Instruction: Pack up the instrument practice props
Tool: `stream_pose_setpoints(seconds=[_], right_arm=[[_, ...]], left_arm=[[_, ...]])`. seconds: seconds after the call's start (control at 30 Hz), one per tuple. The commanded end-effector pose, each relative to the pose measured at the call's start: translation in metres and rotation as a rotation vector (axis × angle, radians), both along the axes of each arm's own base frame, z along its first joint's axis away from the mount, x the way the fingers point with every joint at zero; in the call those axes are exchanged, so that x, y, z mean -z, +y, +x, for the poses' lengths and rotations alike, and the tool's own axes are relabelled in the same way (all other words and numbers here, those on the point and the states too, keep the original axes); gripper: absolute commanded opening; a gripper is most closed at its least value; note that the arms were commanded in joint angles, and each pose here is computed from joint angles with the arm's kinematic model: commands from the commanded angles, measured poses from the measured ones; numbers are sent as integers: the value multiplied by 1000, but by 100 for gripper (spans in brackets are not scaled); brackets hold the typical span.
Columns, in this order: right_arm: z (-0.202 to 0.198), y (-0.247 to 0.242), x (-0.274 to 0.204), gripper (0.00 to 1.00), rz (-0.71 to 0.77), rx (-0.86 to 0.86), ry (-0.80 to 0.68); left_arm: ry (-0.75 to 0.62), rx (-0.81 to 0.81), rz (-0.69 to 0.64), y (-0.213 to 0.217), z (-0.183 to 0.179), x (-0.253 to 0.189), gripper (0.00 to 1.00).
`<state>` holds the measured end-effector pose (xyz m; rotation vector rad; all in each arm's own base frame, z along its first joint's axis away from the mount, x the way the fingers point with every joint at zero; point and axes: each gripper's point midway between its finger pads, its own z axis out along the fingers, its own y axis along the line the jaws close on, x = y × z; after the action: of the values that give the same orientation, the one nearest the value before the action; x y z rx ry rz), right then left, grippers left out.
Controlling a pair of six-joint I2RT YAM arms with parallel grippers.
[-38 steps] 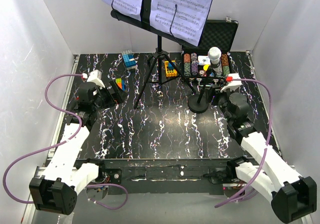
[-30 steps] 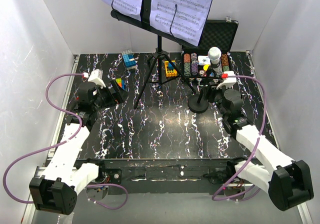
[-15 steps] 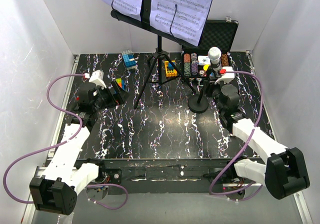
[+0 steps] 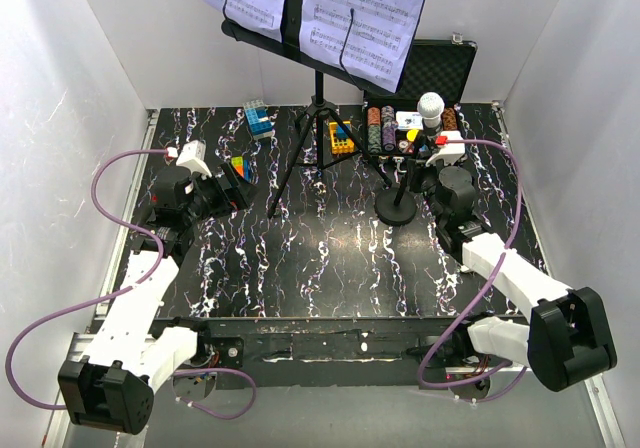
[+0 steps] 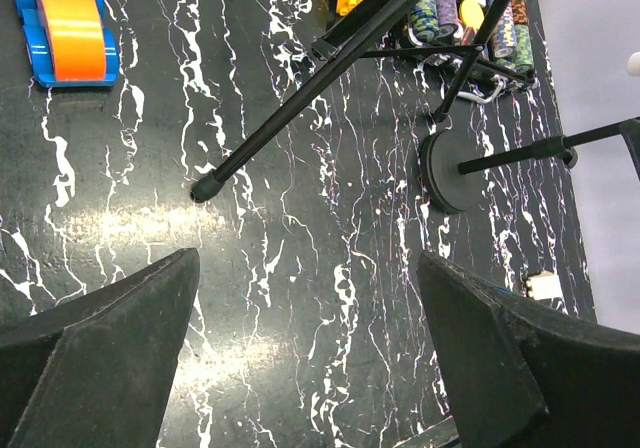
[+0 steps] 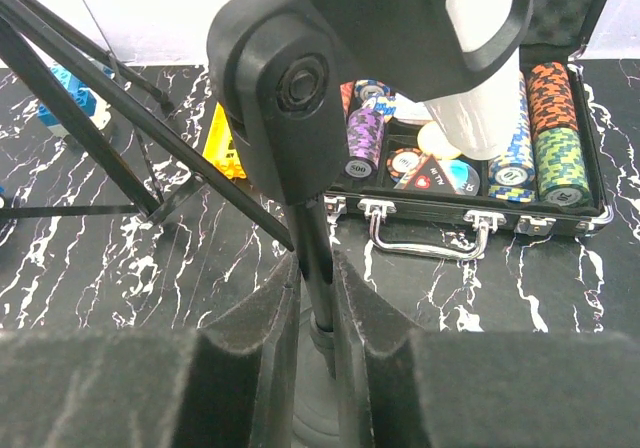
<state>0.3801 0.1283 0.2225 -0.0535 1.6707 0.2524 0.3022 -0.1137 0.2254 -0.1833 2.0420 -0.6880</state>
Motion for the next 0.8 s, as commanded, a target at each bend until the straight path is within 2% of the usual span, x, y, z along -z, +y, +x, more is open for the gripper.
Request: stream_pose_setpoints(seconds=[0.0,0.03,0.07,0.3,0.6,0.77], right_arm=[[1,-2,-44,8,48,17,-116],[-2,-3,-44,3,48,12,-116],[-5,-4,-45,1,46,10,-115],[-59,1,-51,1,21,-131,-51],[-136,47,-51,1,16,-451,-59],[-160,81,-51,1,26,-663,-84]], left_arm=[[-8,7,-22,-3,-2,-4,90],[-11,8,-24,-3,-2,-6,90],[-11,10,-24,-4,-1,-6,89],[-3,56,-91,-16,-2,-5,89],[-43,231,-179,-53,-14,-14,92],[-108,354,-196,-68,-29,-26,94]])
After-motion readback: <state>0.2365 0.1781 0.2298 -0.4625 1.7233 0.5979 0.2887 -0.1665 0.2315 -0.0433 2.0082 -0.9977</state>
